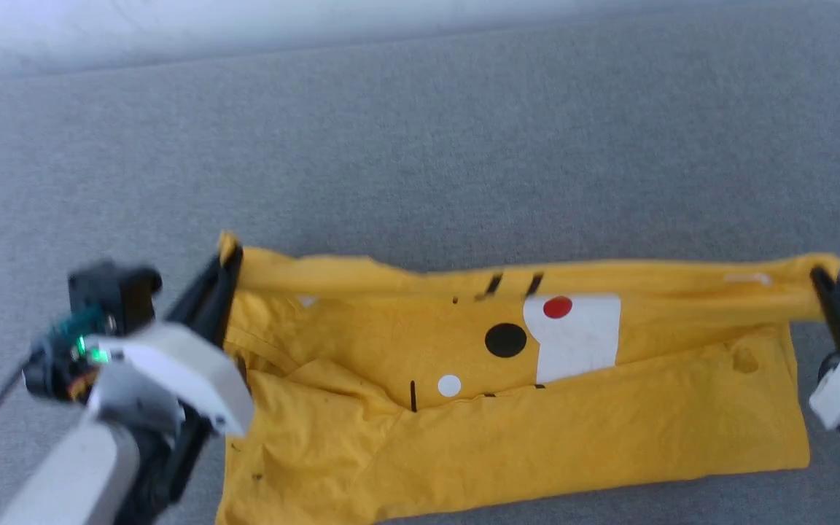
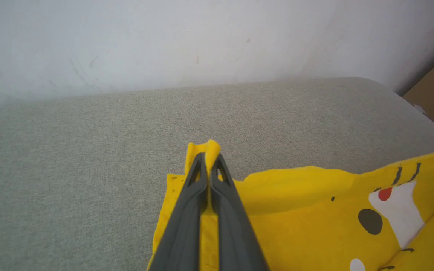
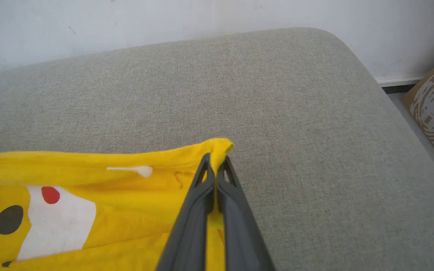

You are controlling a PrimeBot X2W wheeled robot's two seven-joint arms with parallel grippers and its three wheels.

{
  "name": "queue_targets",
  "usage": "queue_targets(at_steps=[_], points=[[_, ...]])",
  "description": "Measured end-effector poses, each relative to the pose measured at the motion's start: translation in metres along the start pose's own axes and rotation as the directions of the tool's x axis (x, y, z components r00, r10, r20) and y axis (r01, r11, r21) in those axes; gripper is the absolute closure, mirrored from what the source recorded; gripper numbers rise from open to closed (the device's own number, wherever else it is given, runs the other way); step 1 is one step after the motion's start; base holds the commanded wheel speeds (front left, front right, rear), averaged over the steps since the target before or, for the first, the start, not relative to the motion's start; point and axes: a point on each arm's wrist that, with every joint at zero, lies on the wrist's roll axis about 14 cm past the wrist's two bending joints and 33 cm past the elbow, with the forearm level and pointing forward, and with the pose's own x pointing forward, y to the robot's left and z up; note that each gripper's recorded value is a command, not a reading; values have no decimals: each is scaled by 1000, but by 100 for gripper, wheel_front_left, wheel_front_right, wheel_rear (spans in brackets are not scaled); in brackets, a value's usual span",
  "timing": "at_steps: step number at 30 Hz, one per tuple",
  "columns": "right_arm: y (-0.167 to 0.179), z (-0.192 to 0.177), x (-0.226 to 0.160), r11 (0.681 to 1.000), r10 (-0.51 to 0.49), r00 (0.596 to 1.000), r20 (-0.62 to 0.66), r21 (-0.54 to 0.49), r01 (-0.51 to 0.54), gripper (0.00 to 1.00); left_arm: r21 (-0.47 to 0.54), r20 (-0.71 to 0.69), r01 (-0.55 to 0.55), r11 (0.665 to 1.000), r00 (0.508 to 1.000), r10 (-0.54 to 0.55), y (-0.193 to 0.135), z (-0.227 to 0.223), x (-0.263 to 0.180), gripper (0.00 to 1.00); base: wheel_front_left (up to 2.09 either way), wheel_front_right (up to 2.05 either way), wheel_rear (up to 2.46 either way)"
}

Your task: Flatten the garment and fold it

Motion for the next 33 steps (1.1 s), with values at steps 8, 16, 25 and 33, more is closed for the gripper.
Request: queue_targets(at_steps=[8,16,25,33], points=[[11,-39,-38,996,6,998,-56,86,-1,100,-166,-147,-88,982,987,64,-10,-71,-70,100,0,0,0],[8,-67,-52,995,-13,993,-114,93,24,100,-234,-260,-168,958,960,104,-7,-117,-92,100,0,0,0],[3,-58,-58,993,-28,997,-70,113,36,0,-294,-139,-198,935,977,163,2,-95,-90,0,0,0,0],[-17,-47,-60,990,-78,995,-54,110,84,0,-229,203,-262,938,929,309,36,-23,-95,0,0,0,0]])
